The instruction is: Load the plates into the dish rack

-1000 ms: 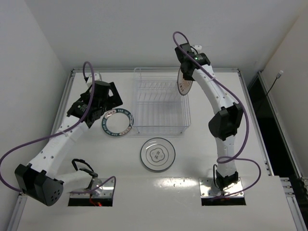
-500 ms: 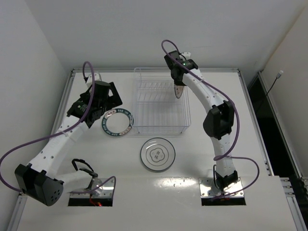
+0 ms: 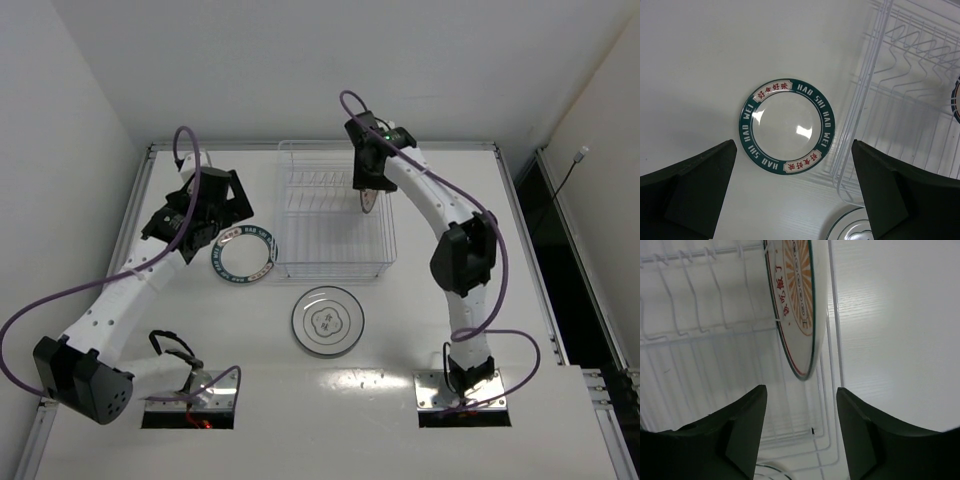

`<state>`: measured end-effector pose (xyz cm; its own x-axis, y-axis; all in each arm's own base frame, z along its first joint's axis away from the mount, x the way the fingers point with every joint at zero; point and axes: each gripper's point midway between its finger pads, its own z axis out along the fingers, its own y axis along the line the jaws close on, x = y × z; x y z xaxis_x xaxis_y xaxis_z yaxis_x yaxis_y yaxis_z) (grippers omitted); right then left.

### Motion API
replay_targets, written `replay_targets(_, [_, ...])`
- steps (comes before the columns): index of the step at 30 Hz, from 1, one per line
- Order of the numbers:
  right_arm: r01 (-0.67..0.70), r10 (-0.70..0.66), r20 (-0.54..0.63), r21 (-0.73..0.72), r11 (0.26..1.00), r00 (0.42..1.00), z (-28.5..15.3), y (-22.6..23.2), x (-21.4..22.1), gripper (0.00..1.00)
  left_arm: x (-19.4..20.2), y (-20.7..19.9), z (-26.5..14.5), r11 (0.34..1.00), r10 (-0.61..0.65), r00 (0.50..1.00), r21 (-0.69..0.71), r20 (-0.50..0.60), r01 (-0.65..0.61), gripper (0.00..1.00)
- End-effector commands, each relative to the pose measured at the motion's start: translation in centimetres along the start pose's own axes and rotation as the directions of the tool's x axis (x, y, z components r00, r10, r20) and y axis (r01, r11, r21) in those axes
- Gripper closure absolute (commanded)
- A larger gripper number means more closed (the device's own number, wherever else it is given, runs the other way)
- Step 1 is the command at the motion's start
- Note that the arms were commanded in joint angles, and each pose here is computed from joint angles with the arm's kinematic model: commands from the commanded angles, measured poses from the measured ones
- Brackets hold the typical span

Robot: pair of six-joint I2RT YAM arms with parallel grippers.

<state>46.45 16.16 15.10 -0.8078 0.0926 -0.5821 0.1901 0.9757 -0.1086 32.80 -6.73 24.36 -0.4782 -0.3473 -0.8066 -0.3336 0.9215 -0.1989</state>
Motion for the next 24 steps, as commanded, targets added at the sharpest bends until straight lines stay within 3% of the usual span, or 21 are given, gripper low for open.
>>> replay_targets(1, [-0.023,0.042,0.132,-0.146,0.989,0.990,-8.7,-1.4,-4.0,0.43,-1.6,-0.8,-0.4,1.000,0.002,0.999,0.015,0.038,-0.003,0.00])
replay_targets(3, [0.026,0.029,0.204,-0.261,0.965,0.979,-13.2,-1.8,-4.6,0.29,-1.6,-0.8,-0.4,1.000,0.002,0.999,0.015,0.038,-0.003,0.00])
replay_targets(6, [0.079,0.009,0.186,-0.457,0.886,0.982,-15.7,-1.0,-1.8,0.20,-1.8,-1.0,-0.4,1.000,-0.002,0.999,0.019,0.045,0.002,0.00])
replay_targets(7, [0.102,0.031,0.208,-0.597,0.795,0.978,-19.8,-1.0,-0.7,0.20,-1.9,-1.2,-0.4,0.999,0.002,0.999,0.033,0.047,-0.003,0.00])
replay_targets(8, [0.103,0.006,0.163,-0.651,0.752,0.987,-18.4,-0.4,2.5,0.20,-1.9,-1.2,-0.4,0.999,0.002,0.999,0.033,0.047,-0.003,0.00])
replay_targets(9, [0.098,0.005,0.142,-0.707,0.700,0.990,-19.0,-0.3,4.3,0.20,-1.8,-1.4,-0.4,0.999,0.002,0.999,0.041,0.042,-0.003,0.00])
replay_targets(10, [0.098,-0.006,0.117,-0.796,0.597,0.993,-19.9,0.0,8.4,0.20,-1.7,-1.5,-0.4,0.999,0.011,0.999,0.052,0.035,-0.013,0.00])
replay_targets(11, [0.075,0.000,0.090,-0.829,0.554,0.996,-20.2,0.0,10.5,0.20,-1.5,-1.4,-0.4,0.999,0.007,1.000,0.048,0.028,-0.008,0.00])
replay_targets(14, [-0.066,0.079,-0.033,-0.879,0.473,0.996,-19.4,-1.3,17.3,0.20,-1.3,-0.3,-0.8,0.999,-0.036,0.999,0.006,-0.004,0.036,0.00])
replay_targets(15, [-0.184,0.080,-0.166,-0.867,0.463,0.983,-17.6,-1.5,21.4,0.20,-0.6,0.3,-0.8,0.999,-0.036,0.999,-0.013,-0.037,0.036,0.00])
replay_targets(16, [-0.225,0.106,-0.199,-0.869,0.441,0.974,-17.4,-1.7,22.5,0.20,-0.1,0.3,-0.9,1.000,-0.029,0.998,-0.004,-0.062,0.029,0.00])
replay_targets(17, [-0.201,0.139,-0.160,-0.907,0.370,0.977,-18.5,-1.7,22.6,0.20,0.0,0.3,-1.2,1.000,-0.026,0.997,-0.002,-0.075,0.026,0.00])
replay_targets(19, [-0.307,0.158,-0.266,-0.875,0.374,0.951,-16.4,-2.1,26.3,0.21,0.5,0.8,-1.9,1.000,-0.024,0.994,-0.011,-0.102,0.023,0.00])
replay_targets(21, [-0.312,0.193,-0.258,-0.882,0.353,0.947,-15.7,-2.3,27.3,0.23,0.8,1.0,-2.3,1.000,-0.026,0.994,0.000,-0.104,0.027,0.00])
replay_targets(24, [-0.460,0.237,-0.399,-0.822,0.335,0.886,-12.1,-2.3,31.7,0.25,0.7,1.2,-3.6,0.998,-0.052,0.995,0.034,-0.088,0.055,0.00])
